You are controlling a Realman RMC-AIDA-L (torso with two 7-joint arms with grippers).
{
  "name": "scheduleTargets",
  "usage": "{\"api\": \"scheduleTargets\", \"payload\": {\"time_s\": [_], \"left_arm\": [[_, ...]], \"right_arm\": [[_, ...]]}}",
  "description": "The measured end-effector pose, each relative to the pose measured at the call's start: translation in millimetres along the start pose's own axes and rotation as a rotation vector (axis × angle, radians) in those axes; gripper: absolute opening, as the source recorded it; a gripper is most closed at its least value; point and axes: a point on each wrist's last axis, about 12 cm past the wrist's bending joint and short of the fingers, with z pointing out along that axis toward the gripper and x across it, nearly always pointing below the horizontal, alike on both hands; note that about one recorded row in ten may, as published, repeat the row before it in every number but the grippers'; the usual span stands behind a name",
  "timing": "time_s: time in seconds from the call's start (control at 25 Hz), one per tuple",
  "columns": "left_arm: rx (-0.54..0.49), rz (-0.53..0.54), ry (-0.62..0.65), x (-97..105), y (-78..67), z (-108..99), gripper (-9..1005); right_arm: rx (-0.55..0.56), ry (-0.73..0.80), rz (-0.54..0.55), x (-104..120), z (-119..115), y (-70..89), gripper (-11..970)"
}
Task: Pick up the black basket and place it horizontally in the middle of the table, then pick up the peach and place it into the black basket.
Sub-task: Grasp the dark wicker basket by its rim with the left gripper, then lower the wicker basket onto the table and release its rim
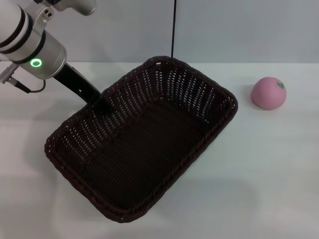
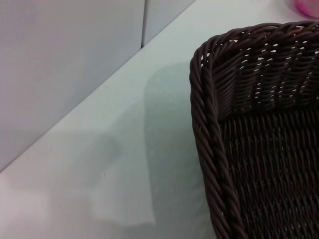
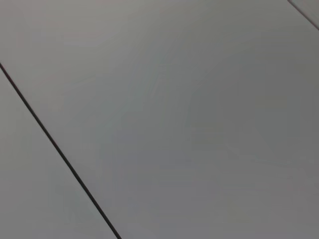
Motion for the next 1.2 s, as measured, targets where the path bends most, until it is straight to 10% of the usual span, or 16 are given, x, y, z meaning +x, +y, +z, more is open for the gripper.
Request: {"api": "scheduleTargets", "payload": {"time_s": [0.4, 1.2], "left_arm": [[-0.002, 0.091, -0.003, -1, -3.0, 2, 240], [0.154, 0.475, -0.306, -10, -28.4, -36, 202]], "right_arm": [[0.005, 0.005, 0.007, 1, 0, -0.7, 563], [0.003, 0.001, 0.020, 0, -1, -0.5, 562]]}}
